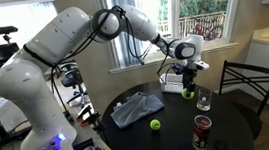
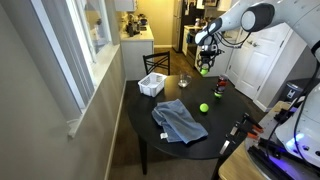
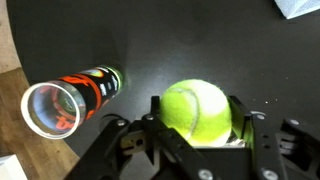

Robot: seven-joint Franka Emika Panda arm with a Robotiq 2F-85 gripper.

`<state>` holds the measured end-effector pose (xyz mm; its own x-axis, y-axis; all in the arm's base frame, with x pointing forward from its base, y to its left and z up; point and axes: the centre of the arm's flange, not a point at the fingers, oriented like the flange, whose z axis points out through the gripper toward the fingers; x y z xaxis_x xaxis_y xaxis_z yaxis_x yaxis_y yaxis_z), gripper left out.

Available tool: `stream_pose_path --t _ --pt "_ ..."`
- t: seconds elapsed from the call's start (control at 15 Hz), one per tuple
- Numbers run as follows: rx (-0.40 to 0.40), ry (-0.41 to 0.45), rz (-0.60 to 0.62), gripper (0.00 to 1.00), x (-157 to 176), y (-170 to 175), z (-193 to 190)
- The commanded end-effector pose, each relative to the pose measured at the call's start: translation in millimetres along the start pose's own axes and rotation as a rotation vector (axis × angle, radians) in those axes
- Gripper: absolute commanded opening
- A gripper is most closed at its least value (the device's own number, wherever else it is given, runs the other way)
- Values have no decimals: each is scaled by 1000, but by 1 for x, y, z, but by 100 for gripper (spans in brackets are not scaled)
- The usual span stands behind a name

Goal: Put one tennis ball in the container.

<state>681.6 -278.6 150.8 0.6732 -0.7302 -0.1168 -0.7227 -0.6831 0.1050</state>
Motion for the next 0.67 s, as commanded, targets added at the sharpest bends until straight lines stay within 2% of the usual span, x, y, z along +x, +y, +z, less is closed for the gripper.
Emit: stream_pose_path --t 0.0,0.33,0.6 --pt "-55 -76 80 41 -44 47 -18" --pt "-118 -134 196 41 -53 103 -13" --pt "-154 -131 263 41 -52 137 -14"
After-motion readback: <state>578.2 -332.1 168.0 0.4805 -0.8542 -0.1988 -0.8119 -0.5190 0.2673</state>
